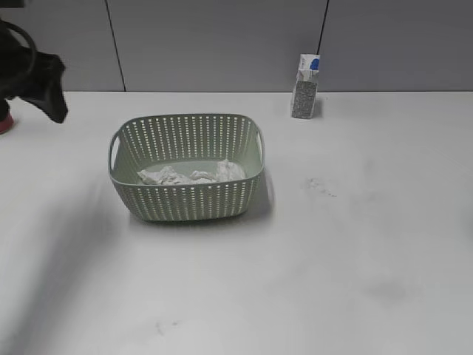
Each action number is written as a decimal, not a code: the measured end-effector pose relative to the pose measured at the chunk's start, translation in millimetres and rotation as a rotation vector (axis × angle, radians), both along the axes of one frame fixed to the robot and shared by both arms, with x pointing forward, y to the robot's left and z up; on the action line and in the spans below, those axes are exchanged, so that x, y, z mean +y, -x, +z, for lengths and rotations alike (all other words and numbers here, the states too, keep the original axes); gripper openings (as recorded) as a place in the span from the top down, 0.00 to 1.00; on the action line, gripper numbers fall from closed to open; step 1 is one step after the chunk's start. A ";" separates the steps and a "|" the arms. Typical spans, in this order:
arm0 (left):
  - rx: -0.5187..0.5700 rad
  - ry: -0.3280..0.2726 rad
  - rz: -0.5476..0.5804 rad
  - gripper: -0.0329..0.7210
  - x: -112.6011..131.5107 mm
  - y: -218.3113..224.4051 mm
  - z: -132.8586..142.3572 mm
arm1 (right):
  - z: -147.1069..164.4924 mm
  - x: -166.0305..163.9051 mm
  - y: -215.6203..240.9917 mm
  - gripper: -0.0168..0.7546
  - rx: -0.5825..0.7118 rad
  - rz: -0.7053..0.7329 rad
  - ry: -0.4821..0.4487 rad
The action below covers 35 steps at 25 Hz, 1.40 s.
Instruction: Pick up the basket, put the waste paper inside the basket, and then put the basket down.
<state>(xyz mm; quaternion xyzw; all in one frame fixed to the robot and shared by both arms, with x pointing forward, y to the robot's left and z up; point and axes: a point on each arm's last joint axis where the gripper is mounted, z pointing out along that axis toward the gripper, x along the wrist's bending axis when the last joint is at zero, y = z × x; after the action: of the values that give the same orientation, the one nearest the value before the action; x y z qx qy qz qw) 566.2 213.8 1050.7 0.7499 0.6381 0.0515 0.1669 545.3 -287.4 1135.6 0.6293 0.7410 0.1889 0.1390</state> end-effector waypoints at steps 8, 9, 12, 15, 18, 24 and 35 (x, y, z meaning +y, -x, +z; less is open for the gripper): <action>-0.034 -0.044 0.062 0.12 65.5 28.9 35.1 | -22.7 -1.0 86.1 0.22 -0.075 -0.016 -0.003; -0.026 -0.038 0.084 0.12 72.0 34.7 33.6 | -29.4 -1.0 95.8 0.23 -0.074 -0.017 -0.005; -0.037 -0.027 0.113 0.13 78.7 60.8 31.4 | -50.9 -0.9 129.0 0.22 -0.091 -0.024 -0.012; -0.050 -0.016 0.118 0.14 77.9 93.1 24.8 | -70.1 -1.3 158.9 0.22 -0.132 -0.031 -0.015; -0.061 -0.015 0.119 0.16 77.5 126.3 17.6 | -87.8 -1.5 185.9 0.22 -0.170 -0.034 -0.017; -0.103 0.009 0.122 0.17 75.0 191.7 0.5 | -104.0 -1.1 223.2 0.22 -0.266 -0.037 -0.029; -0.454 0.048 0.114 0.19 72.1 283.9 5.3 | -102.2 -0.9 259.7 0.22 -0.404 -0.025 -0.032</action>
<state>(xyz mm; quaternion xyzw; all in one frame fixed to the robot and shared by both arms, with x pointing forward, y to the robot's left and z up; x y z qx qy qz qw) 282.2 285.9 1056.0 0.6778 0.6265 0.2130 0.3206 285.6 -288.3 1033.4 0.5899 0.6869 0.3213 0.2773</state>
